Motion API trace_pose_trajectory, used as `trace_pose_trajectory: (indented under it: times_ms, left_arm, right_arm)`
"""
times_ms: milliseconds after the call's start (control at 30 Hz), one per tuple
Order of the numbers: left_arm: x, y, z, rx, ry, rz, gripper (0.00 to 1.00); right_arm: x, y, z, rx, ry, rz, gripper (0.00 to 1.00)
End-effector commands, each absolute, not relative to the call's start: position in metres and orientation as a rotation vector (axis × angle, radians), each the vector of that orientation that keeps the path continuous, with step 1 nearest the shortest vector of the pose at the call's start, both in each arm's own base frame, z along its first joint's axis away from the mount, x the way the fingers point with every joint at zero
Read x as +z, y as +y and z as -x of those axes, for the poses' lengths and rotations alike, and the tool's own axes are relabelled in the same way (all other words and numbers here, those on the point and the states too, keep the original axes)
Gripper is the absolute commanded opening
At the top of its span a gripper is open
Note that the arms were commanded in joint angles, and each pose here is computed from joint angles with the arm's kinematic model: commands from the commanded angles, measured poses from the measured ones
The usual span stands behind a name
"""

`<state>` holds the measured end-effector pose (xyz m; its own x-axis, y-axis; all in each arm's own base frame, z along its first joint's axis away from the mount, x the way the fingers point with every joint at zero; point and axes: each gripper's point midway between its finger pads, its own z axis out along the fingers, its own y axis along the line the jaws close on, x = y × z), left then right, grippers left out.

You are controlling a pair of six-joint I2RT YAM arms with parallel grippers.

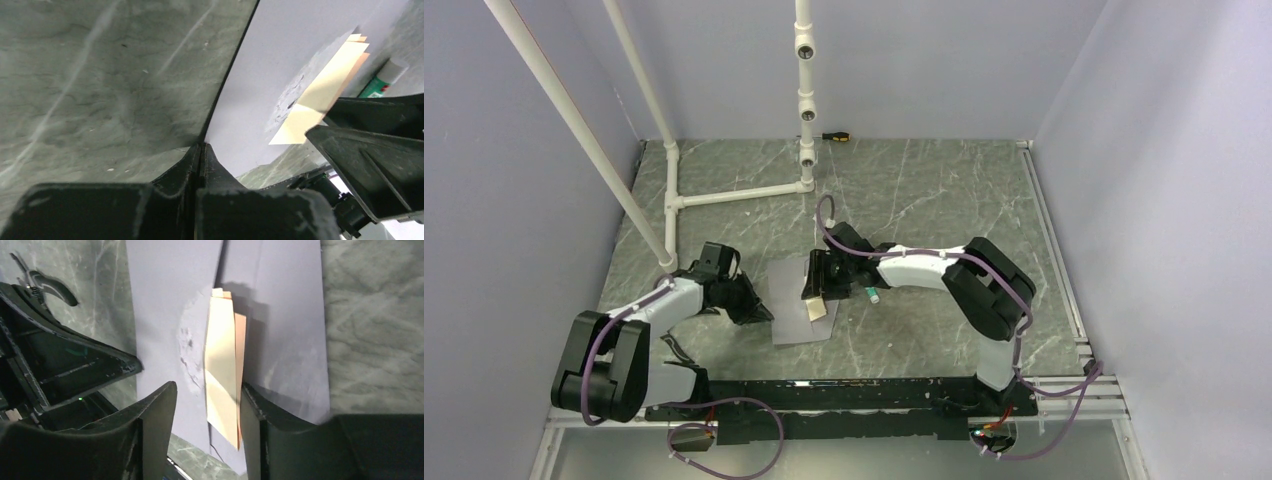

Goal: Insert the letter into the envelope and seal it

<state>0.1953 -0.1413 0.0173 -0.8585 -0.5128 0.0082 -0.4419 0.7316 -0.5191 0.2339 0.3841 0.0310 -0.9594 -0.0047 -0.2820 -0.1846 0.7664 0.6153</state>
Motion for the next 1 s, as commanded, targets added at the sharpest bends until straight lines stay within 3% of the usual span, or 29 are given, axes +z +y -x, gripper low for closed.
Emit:
trace_pose_trajectory:
  times_ms: [0,167,433,800,967]
  left_arm:
    - [0.014,-0.129,-0.193,-0.676,2.808,0.765,0.03]
    - [0.008,-0.131,-0.189,-0.698,2.821,0.777,0.03]
    - [0.007,-0.134,-0.188,-0.721,2.827,0.759,0.06]
    - [0.009,-0.144,-0.187,-0.827,2.820,0.729,0.12]
    - [0.011,-0.151,-0.188,-0.900,2.803,0.717,0.23]
  right_arm:
    - [0.046,0.364,-0.244,0.822,2.676,0.128,0.56]
    - [0.041,0.353,-0.244,0.722,2.706,0.130,0.59]
    - [0.038,0.375,-0.238,0.864,2.720,0.209,0.47]
    - [0.037,0.405,-0.228,1.054,2.742,0.263,0.48]
    - [0.034,0.410,-0.220,1.112,2.767,0.238,0.51]
